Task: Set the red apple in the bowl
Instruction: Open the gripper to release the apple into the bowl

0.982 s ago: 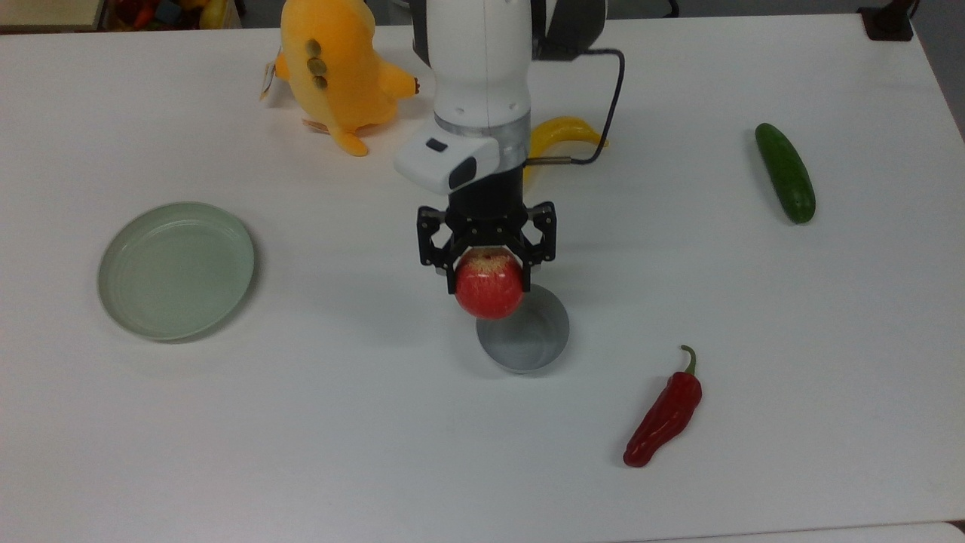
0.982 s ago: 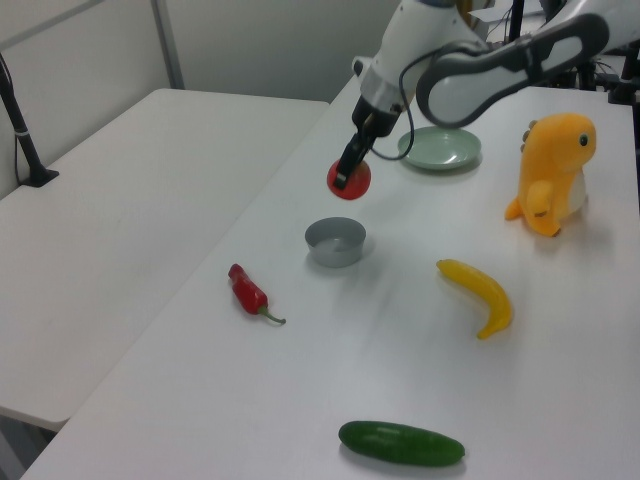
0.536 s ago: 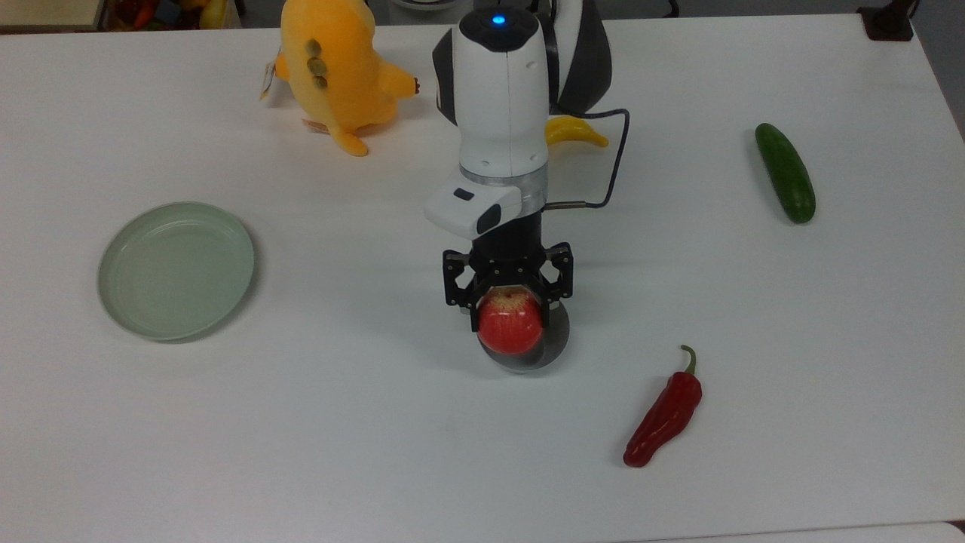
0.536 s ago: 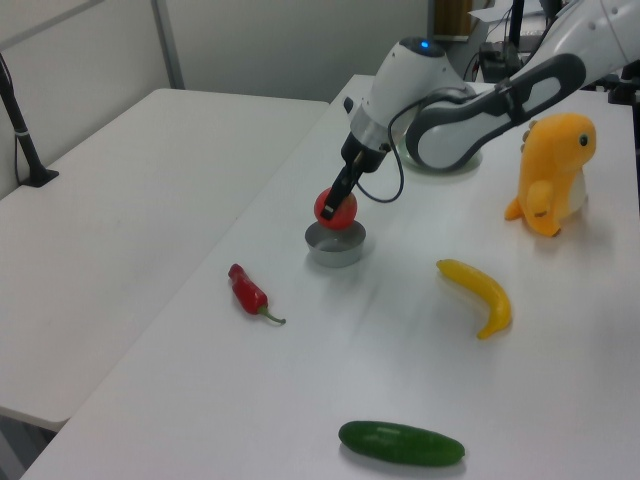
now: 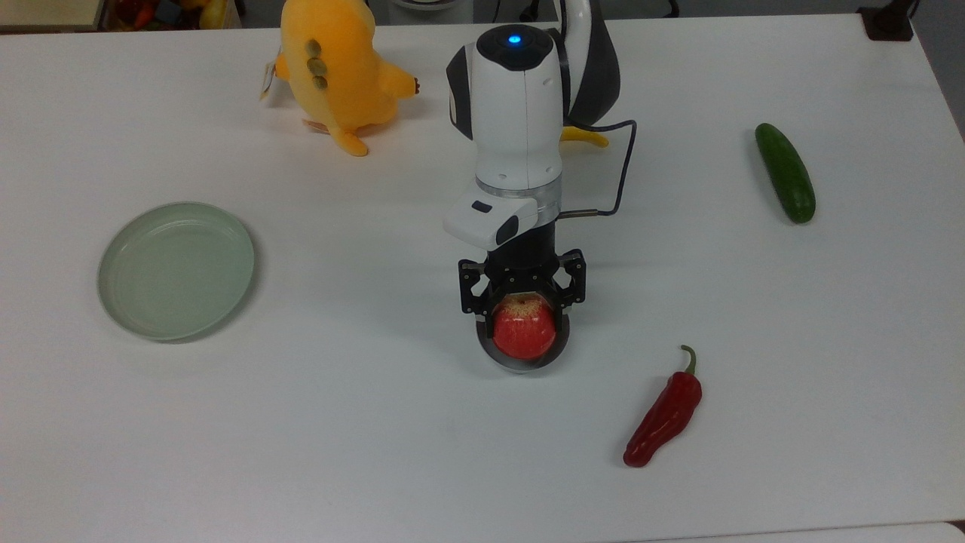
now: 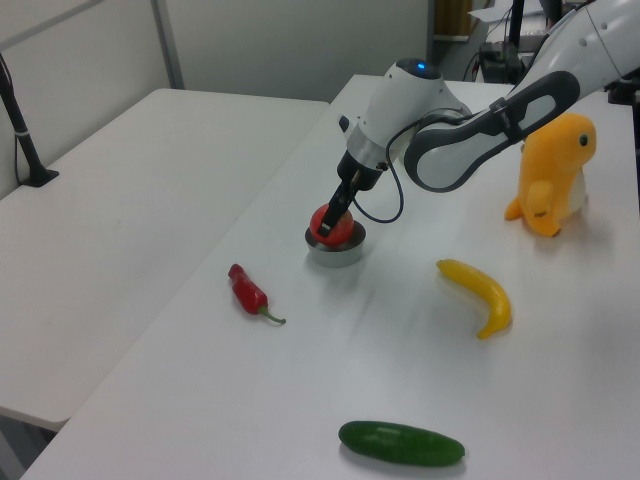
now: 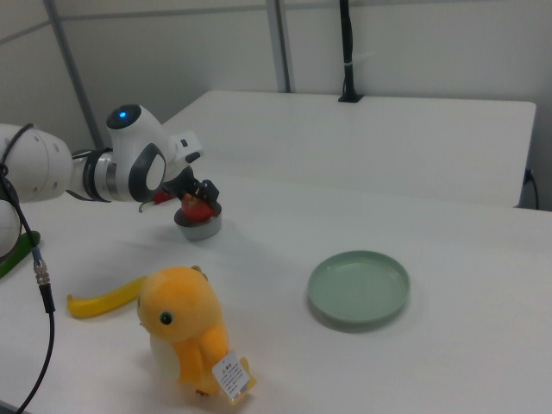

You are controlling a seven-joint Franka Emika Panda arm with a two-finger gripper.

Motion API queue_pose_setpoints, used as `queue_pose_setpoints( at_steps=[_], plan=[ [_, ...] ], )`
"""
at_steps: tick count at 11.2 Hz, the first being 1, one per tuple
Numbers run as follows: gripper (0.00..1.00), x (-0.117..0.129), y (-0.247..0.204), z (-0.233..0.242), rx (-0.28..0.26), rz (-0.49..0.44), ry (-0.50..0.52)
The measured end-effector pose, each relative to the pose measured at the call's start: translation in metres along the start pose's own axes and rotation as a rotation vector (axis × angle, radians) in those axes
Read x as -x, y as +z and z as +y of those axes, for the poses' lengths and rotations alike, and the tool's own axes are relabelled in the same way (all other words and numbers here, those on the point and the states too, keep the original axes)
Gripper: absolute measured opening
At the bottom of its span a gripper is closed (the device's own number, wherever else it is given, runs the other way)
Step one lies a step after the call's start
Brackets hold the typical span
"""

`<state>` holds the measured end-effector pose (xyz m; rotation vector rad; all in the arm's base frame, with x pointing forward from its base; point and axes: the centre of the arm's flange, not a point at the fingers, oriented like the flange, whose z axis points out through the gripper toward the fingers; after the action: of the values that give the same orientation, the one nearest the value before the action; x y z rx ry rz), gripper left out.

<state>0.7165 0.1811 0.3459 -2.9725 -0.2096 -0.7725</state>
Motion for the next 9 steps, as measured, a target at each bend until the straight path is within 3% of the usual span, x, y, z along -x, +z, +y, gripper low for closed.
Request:
queue_pose_setpoints(
  at_steps=[3,4,5,9],
  plan=[
    [0.88,-0.0025,-0.002,0.0,0.0,0.006,0.0],
    [0.98,-0.0041,-0.0033,0.0001,0.0,0.01,0.0],
    [1.0,-0.0052,-0.0042,0.0003,0.0,0.013,0.0],
    [1.0,-0.0059,-0.0047,0.0007,0.0,0.014,0.0]
  ],
)
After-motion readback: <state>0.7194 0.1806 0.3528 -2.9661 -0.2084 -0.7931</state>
